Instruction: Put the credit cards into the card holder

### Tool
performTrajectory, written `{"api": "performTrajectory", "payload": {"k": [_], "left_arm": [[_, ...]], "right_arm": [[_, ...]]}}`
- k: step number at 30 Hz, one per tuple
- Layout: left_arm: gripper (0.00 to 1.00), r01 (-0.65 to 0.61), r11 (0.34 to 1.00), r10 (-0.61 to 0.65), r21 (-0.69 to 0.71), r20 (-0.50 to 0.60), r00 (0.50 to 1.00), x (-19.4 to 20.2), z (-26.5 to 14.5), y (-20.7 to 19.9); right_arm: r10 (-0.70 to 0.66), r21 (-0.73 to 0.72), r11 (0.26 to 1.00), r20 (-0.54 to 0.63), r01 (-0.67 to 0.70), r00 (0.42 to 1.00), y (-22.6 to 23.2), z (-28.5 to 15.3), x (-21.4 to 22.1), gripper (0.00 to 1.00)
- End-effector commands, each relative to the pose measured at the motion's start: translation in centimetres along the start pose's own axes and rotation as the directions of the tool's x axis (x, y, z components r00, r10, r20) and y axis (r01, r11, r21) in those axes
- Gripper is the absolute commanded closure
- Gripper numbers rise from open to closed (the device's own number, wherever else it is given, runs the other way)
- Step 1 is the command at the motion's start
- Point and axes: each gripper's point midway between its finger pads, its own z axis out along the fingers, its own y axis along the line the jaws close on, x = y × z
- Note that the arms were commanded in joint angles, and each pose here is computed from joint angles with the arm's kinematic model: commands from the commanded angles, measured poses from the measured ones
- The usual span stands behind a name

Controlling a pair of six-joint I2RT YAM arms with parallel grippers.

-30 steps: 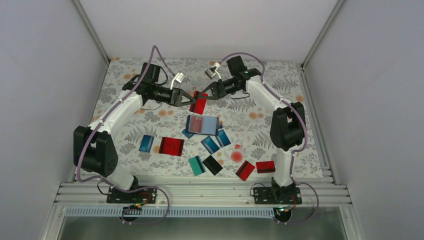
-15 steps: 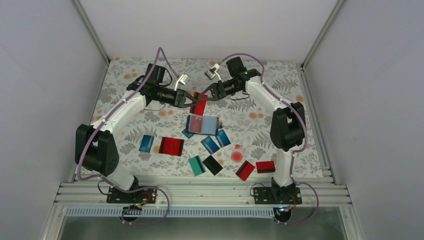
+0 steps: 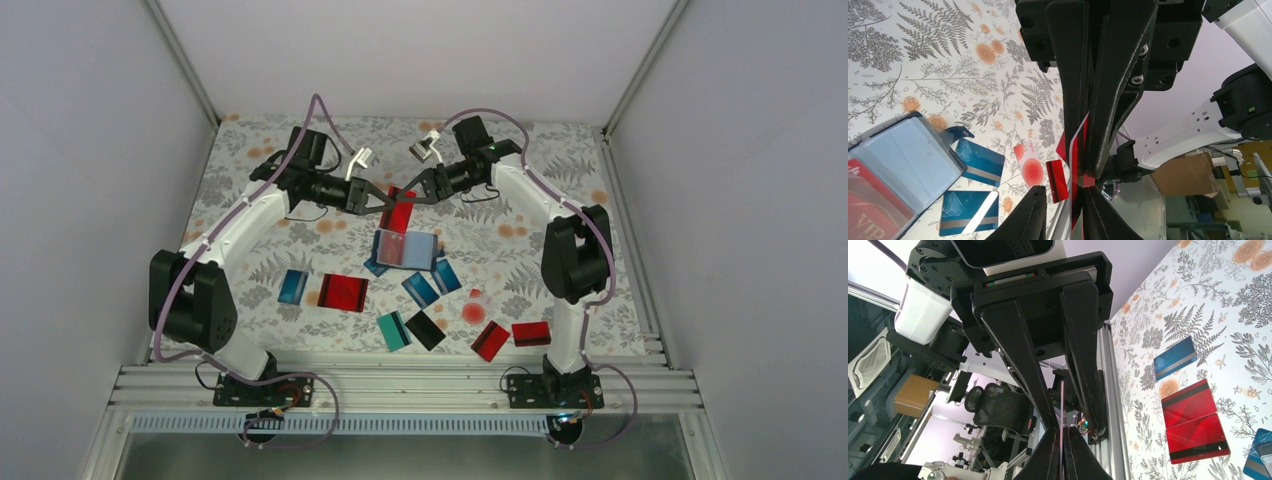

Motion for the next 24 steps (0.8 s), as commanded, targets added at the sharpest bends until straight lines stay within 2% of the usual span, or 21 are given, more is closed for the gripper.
{"api": "performTrajectory", "payload": {"k": [1,4,8,11,12,13,16,20,24], "left_arm": [[0.81,-0.029,0.999,0.030,0.026,-0.006,1.000,0.6,-0.5,-0.9],[0.85,-0.023,0.998,0.024,0.051,-0.011,1.000,1.0,-0.4,-1.0],[0.97,-0.025,0.996,0.027,0.080,-0.016,1.000,1.3,-0.1,-1.1],[0.98,-0.032,0.995,0.033,0.097,-0.014,0.999,1.3,0.0,-1.4],[0.98,-0.033,0.996,0.034,0.083,-0.010,0.999,1.1,0.0,-1.2],[0.98,-0.029,0.998,0.029,0.050,-0.007,1.000,1.0,0.0,-0.7],[0.98,0.034,0.996,-0.033,-0.081,0.005,0.999,0.7,0.2,2.5],[0.98,0.102,0.984,-0.099,-0.144,0.029,0.995,0.5,0.9,5.3],[0.98,0.155,0.974,-0.150,-0.167,0.042,0.988,0.5,1.7,7.4]], "right_arm": [[-0.061,-0.059,0.996,-0.002,0.061,0.998,3.1,0.1,0.0,0.96],[-0.063,-0.058,0.996,-0.002,0.063,0.998,3.1,0.1,-0.1,0.96],[-0.067,-0.056,0.996,-0.002,0.067,0.998,3.3,0.1,0.0,0.96],[-0.067,-0.023,0.997,-0.002,0.067,0.998,2.9,0.1,-0.1,0.96],[-0.063,0.007,0.998,-0.001,0.063,0.998,2.5,0.1,-0.2,0.90],[-0.054,0.056,0.997,0.003,0.054,0.999,1.7,-0.1,-0.3,0.80],[-0.003,0.277,0.961,0.064,-0.015,0.998,-2.0,-1.7,-1.0,0.55],[0.099,0.487,0.852,0.213,-0.193,0.972,-7.1,-5.3,-0.1,0.51],[0.164,0.582,0.760,0.260,-0.290,0.952,-10.3,-6.4,2.9,0.53]]}}
